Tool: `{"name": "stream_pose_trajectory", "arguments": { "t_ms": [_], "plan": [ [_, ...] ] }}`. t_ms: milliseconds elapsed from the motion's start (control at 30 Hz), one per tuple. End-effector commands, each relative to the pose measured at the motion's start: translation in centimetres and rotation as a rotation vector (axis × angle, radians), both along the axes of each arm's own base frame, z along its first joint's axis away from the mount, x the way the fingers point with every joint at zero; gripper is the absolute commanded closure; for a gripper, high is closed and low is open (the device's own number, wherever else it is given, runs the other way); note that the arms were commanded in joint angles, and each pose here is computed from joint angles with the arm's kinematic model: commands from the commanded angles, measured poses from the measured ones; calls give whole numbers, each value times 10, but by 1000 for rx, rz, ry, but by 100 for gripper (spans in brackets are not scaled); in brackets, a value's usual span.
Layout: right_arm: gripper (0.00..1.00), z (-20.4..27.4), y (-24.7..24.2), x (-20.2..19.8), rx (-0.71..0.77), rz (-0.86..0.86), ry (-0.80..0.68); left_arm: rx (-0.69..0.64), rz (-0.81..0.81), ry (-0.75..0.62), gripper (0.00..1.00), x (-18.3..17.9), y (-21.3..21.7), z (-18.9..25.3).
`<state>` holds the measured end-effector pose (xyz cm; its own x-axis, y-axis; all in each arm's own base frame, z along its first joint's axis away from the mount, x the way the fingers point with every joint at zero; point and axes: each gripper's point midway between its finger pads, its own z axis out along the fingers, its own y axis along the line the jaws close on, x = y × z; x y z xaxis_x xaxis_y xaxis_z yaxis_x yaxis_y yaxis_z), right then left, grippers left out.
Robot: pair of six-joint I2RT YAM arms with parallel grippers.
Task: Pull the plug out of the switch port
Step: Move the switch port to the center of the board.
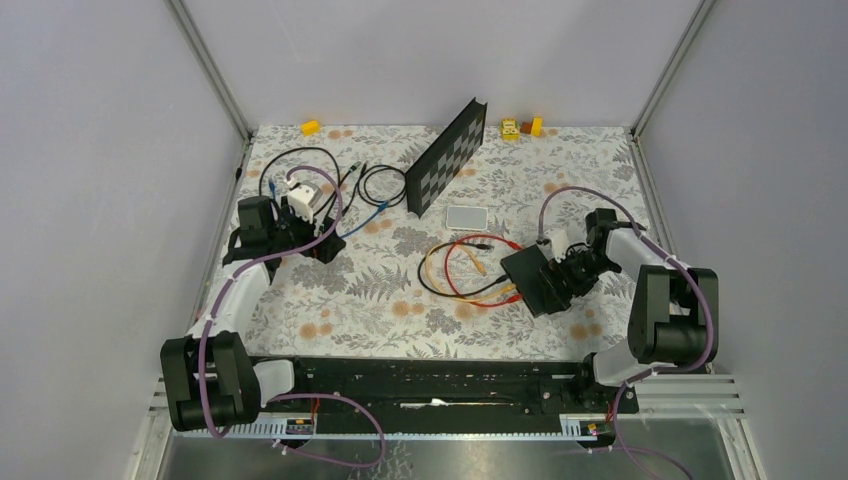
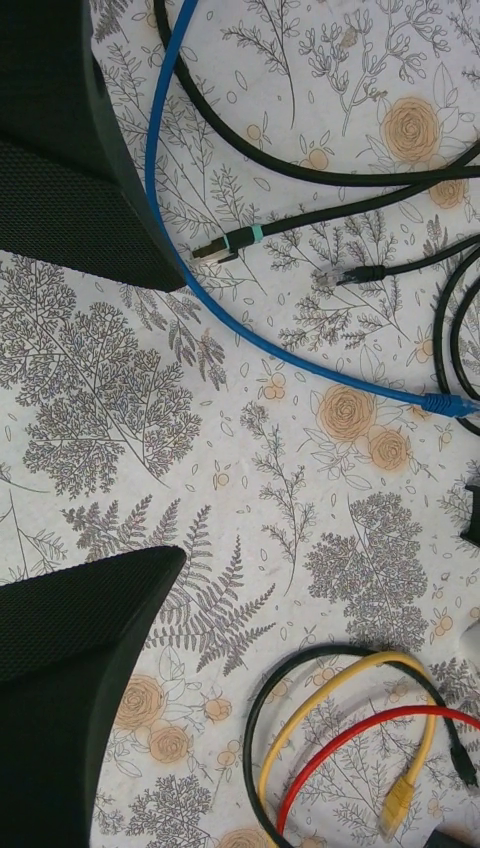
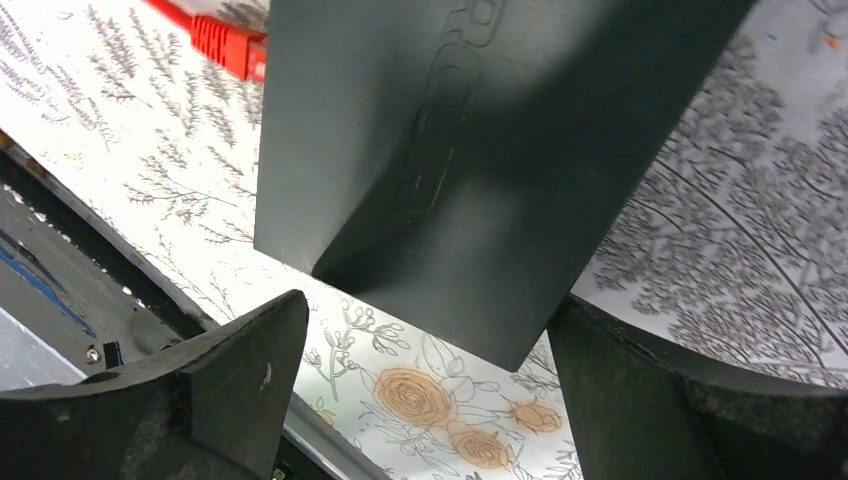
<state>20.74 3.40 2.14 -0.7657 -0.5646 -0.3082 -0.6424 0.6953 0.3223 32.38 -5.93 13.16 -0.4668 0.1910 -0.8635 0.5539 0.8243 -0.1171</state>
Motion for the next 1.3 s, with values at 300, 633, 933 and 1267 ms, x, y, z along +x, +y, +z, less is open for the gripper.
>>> {"name": "stream_pose_trajectory", "arguments": {
  "t_ms": [300,633,933,1267],
  "plan": [
    [5,10,60,-39,86,204,11,52,-116,-45,1,0,-24,-2],
    [3,40,50,8,-12,49,-181,40,-309,-83,1,-15,-79,8],
    [2,79,57,64,16,-157,-341,-20,-487,-93,1,-28,-162,20],
    [4,91,70,104,79,-313,-337,-84,-633,83,2,-36,-265,3]
  ]
}}
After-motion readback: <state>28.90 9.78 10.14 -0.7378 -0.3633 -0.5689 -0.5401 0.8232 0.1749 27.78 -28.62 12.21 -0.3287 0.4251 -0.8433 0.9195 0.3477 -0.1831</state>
